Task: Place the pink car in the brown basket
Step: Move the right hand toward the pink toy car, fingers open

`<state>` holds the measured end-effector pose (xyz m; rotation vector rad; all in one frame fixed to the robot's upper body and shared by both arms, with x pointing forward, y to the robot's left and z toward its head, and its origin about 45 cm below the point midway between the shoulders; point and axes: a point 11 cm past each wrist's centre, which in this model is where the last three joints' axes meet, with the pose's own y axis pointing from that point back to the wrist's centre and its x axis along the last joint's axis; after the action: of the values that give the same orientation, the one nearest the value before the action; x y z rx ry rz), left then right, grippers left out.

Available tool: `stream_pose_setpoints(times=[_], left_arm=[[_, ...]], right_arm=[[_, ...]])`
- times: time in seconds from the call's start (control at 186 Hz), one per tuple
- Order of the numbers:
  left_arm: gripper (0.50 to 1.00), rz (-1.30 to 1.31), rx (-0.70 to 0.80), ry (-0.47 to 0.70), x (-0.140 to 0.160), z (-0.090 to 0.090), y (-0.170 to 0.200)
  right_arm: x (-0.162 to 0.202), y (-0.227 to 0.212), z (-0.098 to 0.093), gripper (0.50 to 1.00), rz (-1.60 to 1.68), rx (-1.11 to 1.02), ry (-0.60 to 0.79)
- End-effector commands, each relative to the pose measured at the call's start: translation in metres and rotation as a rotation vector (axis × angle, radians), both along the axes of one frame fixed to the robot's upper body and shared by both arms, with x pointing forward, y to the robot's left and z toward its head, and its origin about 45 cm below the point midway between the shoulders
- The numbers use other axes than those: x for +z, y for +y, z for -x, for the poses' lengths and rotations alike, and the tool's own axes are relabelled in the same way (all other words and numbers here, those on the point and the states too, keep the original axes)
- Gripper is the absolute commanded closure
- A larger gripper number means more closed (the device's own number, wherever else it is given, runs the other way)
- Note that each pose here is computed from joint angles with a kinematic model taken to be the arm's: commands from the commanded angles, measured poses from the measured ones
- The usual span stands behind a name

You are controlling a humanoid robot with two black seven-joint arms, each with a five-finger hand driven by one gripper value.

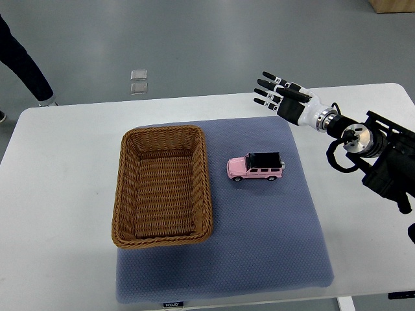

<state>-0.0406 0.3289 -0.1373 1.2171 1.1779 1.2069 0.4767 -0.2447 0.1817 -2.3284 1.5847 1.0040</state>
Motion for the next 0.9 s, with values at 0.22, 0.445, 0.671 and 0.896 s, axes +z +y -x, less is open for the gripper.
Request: stream_pose_setpoints(times=[0.22, 0.445, 0.671, 0.896], left_arm=[[0.5, -0.003, 0.002, 0.0, 0.0, 0.0, 0.001], [0.5, -0.014, -0.005, 0.002, 0.0, 0.001, 0.004], [0.5, -0.011, -0.003, 0.0, 0.0, 0.0, 0.004], [0.5, -0.012, -0.005, 0.001, 0.0, 0.0, 0.004]], right_arm=[[0.002, 0.001, 0.0, 0.579, 0.007, 0.012, -0.009], [0.009, 0.001, -0.002, 0.581, 0.049, 0.048, -0.045], [0.021, -0.001, -0.004, 0.581, 0.225, 0.119, -0.206], [0.02, 0.006, -0.001, 0.581, 0.404, 0.228, -0.281]])
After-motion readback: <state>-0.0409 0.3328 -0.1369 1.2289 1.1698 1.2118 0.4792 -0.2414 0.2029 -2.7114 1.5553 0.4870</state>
